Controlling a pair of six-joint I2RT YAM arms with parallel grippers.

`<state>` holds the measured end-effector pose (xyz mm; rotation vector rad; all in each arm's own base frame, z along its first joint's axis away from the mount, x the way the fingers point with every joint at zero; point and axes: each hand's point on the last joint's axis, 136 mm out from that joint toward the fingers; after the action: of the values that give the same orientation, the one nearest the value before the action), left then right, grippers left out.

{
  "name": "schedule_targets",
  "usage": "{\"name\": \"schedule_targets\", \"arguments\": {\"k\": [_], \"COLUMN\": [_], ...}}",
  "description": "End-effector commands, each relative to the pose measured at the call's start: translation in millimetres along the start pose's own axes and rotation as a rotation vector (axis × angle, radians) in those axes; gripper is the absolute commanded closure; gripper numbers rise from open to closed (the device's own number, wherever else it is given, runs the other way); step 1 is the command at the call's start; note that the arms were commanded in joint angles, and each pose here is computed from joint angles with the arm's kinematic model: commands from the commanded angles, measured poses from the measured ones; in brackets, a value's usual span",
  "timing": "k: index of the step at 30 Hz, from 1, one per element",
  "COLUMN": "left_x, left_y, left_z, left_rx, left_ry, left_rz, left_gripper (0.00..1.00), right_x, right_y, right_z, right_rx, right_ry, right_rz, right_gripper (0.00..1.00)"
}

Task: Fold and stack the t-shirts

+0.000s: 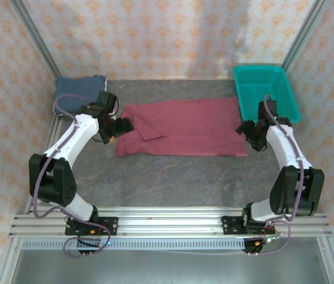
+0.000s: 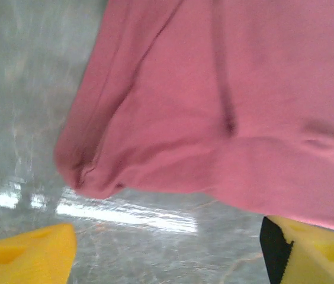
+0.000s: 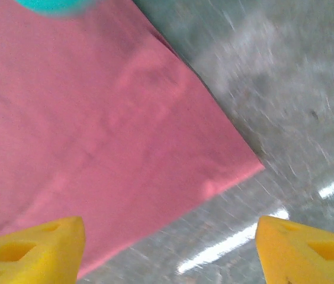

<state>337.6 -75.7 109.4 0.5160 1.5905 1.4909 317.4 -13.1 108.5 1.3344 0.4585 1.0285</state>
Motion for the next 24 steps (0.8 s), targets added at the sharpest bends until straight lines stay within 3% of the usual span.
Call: {"name": "schedule_targets", "arguments": {"k": [1,8,12,17,22,24], "left_x": [-5.3,31.6,36.1,58.9,94.2,103.9], "left_y": [-22.7,-68.1,-83.4,-96.8,-85.2,-77.3], "left_z": [1.7,-1.2,7.4,3.7,-3.7,-7.6], "left_rx": [0.001,0.023,-0.012,0.020,0.021,0.027], "left_ry": [0.040,0.082,0.106,0.075,0.032,0.024], "left_rz": [-0.060,0.108,0.126,0.253,0.412,0.449], "left_gripper": [0.28,0.38,0.42,0.65,0.92,0.95], "right_x": [-2.6,-8.2,-10.5,-29.2,-51.1,-54.5], "right_y": [-16.8,-58.9,-71.0,-87.6,-97.6,-90.0], "right_z": [3.0,8.6,12.1,1.0,-18.9,-23.7], "right_rx": [-0.009,0.045,0.060,0.111,0.148,0.141], "right_ry": [0.022,0.014,0.001,-0.004,0.001,0.006], "right_rz": [0.003,-0.037,-0.058,-0.144,-0.218,-0.224], "right_gripper": [0.29,0.41,0.47,0.62,0.93,0.98]}}
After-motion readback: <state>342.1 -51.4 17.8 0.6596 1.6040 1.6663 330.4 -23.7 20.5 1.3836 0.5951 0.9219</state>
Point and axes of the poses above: each hand's point on the last joint's axis, 136 mm out from that joint toward the fingers, its own y axis back along the fingers, its own x axis along the line the jaws close on, z = x × y, and after that the axes turned 8 degrees about y, right-handed
